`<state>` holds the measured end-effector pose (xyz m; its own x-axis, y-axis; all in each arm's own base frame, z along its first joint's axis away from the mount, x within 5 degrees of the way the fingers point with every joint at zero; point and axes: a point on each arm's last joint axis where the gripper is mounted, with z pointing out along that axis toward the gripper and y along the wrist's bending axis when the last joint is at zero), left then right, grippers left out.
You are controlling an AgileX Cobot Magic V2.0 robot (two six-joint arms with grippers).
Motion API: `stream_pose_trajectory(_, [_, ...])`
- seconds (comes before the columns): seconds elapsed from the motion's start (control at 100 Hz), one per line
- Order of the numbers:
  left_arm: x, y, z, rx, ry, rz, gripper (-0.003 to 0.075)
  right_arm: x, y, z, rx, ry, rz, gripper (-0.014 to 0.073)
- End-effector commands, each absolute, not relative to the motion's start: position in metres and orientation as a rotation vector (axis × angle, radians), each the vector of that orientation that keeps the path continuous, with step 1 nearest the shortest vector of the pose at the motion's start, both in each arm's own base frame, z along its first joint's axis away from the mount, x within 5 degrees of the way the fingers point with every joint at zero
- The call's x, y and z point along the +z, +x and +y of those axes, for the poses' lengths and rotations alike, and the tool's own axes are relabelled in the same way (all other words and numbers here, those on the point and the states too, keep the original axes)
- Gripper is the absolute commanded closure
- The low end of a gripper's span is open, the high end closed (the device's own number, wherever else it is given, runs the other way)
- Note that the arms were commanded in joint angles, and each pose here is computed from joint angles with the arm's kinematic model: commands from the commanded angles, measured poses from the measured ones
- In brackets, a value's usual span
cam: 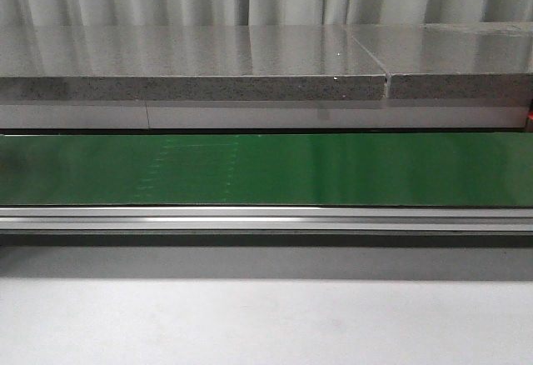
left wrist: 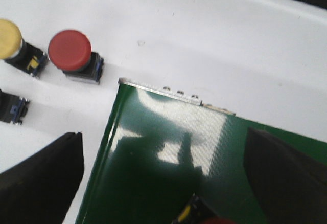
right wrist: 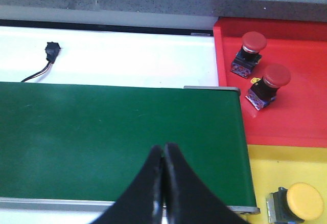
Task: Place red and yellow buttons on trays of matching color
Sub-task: 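Carry the red button onto the green belt and open the left gripper, then move the left gripper down onto a yellow push button and grasp it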
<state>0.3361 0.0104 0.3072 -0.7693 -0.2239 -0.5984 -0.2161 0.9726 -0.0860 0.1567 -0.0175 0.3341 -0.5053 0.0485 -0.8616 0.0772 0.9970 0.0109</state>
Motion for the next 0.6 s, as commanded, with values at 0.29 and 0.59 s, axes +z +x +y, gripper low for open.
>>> stream_pose_trajectory(0.29, [0.348, 0.331, 0.057, 0.067, -0.438, 2.323, 0.009, 0.351, 0.158, -0.018, -0.061, 0.075, 2.002, 0.0663])
stream_pose_trajectory(0.59, [0.319, 0.328, 0.128, 0.143, -0.707, 2.359, 0.009, 0.351, 0.158, -0.018, -0.061, 0.075, 2.002, 0.0663])
